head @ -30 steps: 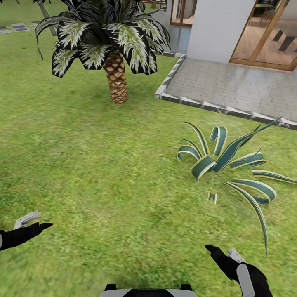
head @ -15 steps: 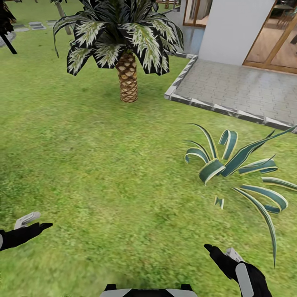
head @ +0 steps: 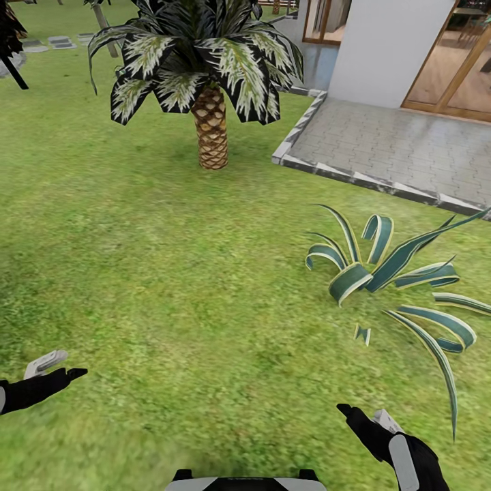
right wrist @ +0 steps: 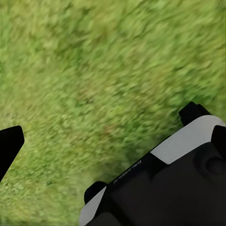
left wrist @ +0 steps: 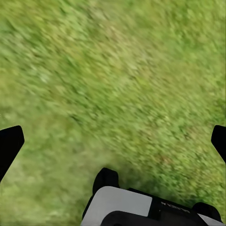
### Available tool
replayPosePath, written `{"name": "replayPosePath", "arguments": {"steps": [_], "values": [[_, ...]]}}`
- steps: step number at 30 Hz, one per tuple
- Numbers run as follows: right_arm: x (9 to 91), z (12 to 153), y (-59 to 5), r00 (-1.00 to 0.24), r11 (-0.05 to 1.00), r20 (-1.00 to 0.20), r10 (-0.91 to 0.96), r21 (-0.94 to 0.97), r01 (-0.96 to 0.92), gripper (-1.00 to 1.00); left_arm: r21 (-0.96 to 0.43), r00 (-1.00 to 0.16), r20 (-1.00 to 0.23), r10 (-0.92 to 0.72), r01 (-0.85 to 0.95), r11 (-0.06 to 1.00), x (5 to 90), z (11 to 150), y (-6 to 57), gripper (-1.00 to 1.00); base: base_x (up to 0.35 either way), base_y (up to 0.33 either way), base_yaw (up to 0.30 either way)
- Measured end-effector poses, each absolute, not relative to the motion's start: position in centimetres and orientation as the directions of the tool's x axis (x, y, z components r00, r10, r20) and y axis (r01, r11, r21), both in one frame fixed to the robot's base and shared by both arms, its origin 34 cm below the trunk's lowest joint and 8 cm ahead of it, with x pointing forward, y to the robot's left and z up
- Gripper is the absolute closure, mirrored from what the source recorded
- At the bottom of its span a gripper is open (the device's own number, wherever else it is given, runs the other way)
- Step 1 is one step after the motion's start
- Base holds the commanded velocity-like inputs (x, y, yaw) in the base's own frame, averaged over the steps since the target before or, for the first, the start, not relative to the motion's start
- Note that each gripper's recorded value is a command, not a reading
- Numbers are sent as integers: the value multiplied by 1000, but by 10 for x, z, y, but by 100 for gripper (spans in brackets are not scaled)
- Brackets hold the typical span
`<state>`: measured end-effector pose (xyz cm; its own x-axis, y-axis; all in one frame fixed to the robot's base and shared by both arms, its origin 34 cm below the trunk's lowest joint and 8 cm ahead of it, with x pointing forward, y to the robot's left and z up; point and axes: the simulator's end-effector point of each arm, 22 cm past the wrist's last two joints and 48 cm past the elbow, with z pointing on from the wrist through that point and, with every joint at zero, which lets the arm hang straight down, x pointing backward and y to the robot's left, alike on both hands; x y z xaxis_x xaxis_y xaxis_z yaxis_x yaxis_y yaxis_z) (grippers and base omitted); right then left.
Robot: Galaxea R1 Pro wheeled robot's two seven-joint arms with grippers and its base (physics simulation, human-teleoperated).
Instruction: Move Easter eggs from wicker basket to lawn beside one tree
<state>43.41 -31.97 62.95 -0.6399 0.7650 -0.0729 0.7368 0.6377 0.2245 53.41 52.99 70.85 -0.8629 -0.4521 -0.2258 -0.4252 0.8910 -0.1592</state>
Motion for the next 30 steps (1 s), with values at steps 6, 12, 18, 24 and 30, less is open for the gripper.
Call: {"name": "replayPosePath", "arguments": {"steps": [6, 12, 18, 24, 30], "values": [[434, 629, -318, -643, 641, -72, 762, 225, 734, -100, -160, -864, -224, -450, -423, 892, 534, 708, 529, -100, -6, 0, 0], [435, 629, -316, -643, 640, -70, 762, 226, 734, -100, -160, -866, -222, -449, -422, 893, 534, 708, 528, -100, -15, 0, 0], [435, 629, -316, -643, 640, -70, 762, 227, 734, -100, -161, -866, -222, -448, -421, 893, 534, 708, 527, -100, -5, 0, 19], [436, 630, -315, -643, 640, -71, 762, 230, 733, -100, -164, -865, -224, -448, -420, 893, 535, 709, 526, -100, -99, 0, 168], [440, 632, -310, -658, 654, -73, 749, 237, 718, -100, -167, -864, -229, -448, -419, 893, 537, 711, 527, -100, -49, 0, 234]]}}
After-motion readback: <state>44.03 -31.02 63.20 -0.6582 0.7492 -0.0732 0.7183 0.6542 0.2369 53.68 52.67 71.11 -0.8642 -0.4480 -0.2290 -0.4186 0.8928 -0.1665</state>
